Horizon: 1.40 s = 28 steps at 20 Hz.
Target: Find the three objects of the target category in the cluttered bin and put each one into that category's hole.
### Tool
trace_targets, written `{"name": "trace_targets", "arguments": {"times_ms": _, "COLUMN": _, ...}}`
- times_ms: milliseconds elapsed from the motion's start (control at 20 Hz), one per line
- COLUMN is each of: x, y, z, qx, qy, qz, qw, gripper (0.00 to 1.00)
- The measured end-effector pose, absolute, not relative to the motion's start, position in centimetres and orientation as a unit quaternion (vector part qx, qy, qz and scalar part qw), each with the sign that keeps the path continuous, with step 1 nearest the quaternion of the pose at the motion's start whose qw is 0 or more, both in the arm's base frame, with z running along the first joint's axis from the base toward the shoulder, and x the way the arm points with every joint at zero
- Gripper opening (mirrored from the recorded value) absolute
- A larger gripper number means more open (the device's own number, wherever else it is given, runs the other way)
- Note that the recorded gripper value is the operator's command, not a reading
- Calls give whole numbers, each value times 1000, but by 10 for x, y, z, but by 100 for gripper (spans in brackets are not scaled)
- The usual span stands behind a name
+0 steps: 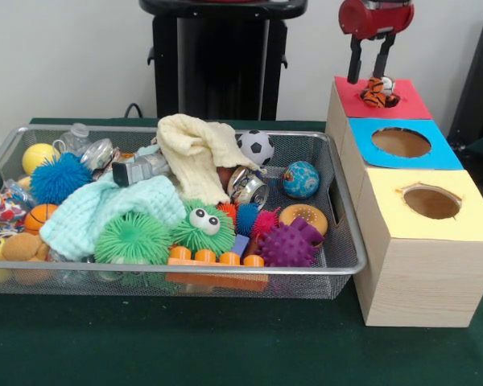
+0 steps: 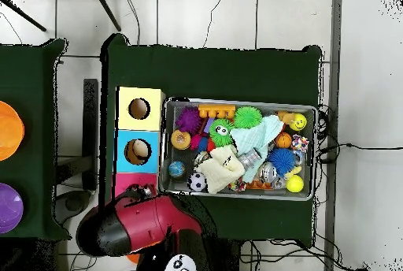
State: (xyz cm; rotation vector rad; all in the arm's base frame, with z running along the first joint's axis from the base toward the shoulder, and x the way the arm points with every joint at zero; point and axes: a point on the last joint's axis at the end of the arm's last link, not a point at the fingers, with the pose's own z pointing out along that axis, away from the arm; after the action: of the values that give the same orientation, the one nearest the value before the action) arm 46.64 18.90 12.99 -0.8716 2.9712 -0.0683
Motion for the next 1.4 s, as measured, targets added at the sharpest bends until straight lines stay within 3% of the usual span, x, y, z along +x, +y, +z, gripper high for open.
{"name": "trace_targets", "arguments": {"times_ms": 700, "x": 462, "y": 189, "z": 133, "qx": -249, "qy": 968, "qz": -6, "qw": -30, "gripper": 100}}
{"name": "trace_targets", "arguments": {"times_ms": 750, "x": 462, "y": 189, "z": 133, "qx": -249, "qy": 968, "qz": -5, "qw": -30, "gripper": 0}}
{"name": "trace_targets", "arguments": {"times_ms": 1400, "x": 464, "y": 200, "z": 134, "qx": -250, "qy": 968, "qz": 11, "qw": -30, "gripper": 0}}
